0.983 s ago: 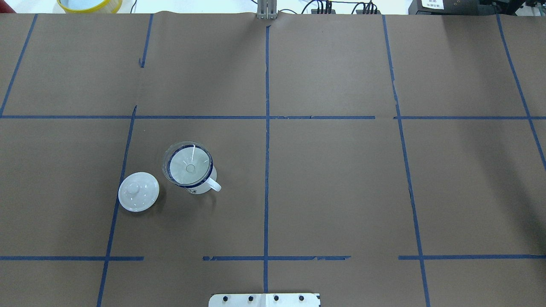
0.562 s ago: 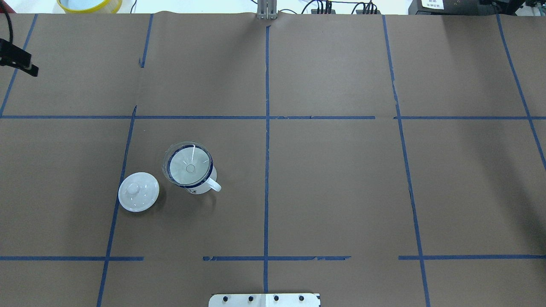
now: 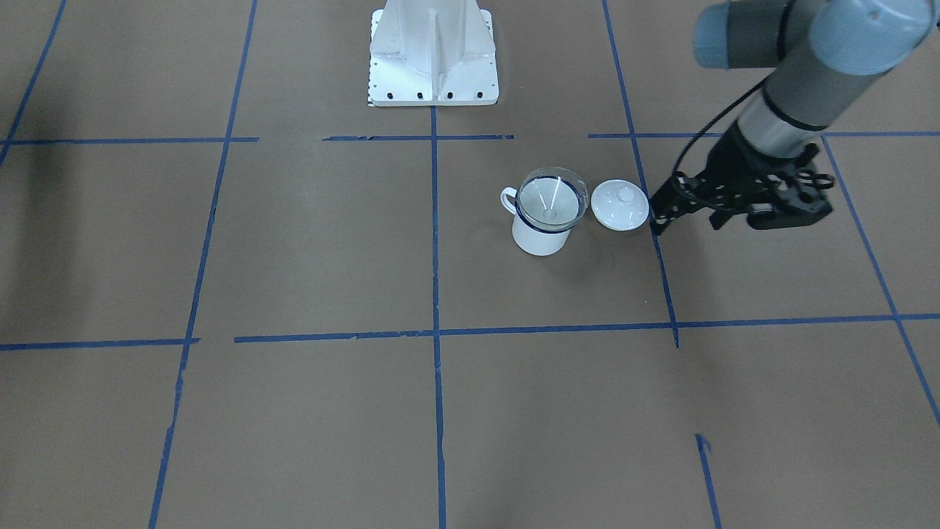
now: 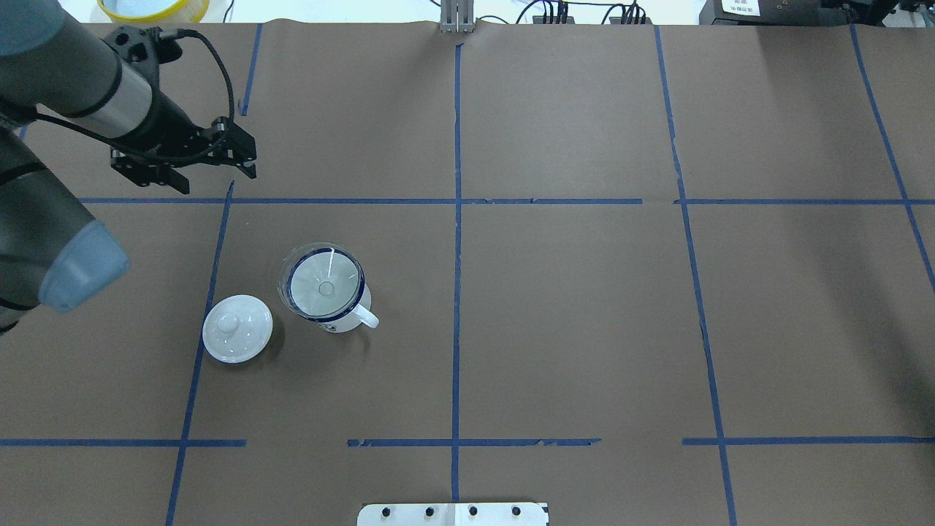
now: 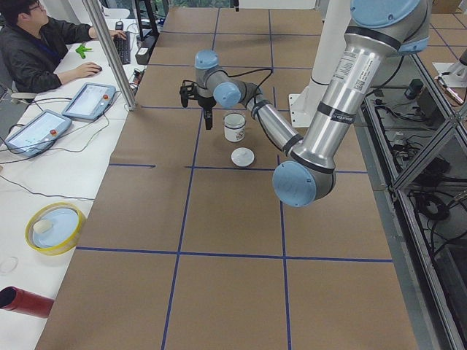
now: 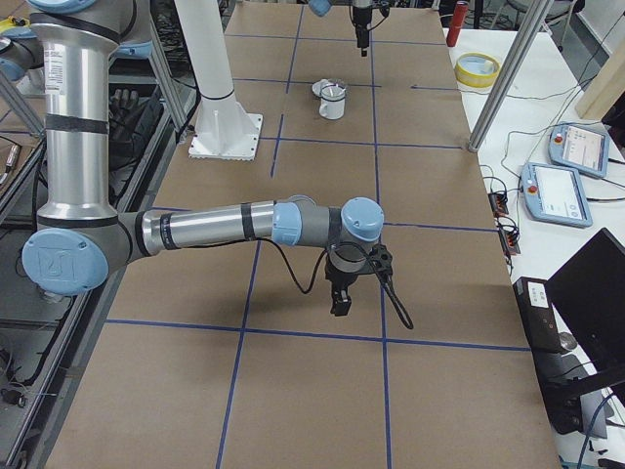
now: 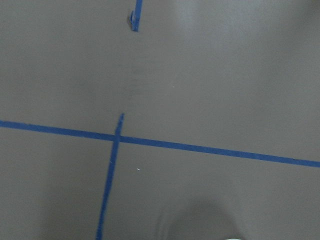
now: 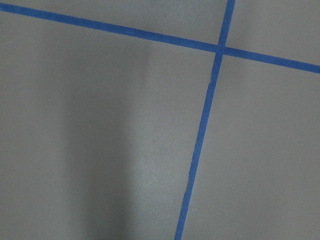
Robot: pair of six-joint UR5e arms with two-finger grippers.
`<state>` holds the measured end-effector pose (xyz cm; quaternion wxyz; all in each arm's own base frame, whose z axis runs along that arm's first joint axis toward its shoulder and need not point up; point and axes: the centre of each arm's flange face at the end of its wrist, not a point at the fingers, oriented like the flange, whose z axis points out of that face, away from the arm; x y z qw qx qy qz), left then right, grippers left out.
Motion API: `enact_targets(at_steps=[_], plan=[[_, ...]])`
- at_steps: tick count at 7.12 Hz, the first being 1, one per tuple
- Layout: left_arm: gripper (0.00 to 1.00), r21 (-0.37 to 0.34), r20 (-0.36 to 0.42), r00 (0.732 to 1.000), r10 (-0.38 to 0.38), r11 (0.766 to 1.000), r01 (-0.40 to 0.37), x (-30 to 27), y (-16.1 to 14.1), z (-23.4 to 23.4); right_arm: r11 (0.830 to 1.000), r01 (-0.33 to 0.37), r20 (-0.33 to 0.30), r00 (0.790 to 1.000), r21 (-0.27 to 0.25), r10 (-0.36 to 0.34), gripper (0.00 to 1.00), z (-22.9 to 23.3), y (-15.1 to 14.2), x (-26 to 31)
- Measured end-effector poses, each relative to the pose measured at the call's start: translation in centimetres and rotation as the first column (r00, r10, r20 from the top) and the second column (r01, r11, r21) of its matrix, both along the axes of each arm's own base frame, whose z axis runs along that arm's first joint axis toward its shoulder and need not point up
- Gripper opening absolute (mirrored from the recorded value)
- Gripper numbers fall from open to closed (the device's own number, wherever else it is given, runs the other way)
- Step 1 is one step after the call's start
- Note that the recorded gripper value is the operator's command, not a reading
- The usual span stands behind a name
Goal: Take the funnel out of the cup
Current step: 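Move the left gripper over the glass funnel in the white mug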
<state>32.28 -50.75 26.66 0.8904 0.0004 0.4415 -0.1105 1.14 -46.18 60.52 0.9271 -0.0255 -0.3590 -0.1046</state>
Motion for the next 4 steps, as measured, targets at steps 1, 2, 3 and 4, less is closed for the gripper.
enact_targets(at_steps=[1,2,3,4], plan=[[1.00,-0.036,0.026,1.000,-0.006,0.999,0.007,3.7,1.5,-2.4,1.000,0.000,0.000,1.000,0.000,0.000,1.00,0.0,0.0,0.0],[1.00,-0.067,0.051,0.999,-0.011,0.998,0.015,7.0,3.2,-4.5,1.000,0.000,0.000,1.000,0.000,0.000,1.00,0.0,0.0,0.0],[0.95,-0.083,0.083,0.996,-0.019,0.996,0.026,10.4,5.0,-6.0,1.000,0.000,0.000,1.000,-0.001,0.000,1.00,0.0,0.0,0.0],[0.84,-0.081,0.117,0.993,-0.019,0.996,0.029,13.0,6.5,-6.5,1.000,0.000,0.000,1.000,-0.001,0.000,1.00,0.0,0.0,0.0]])
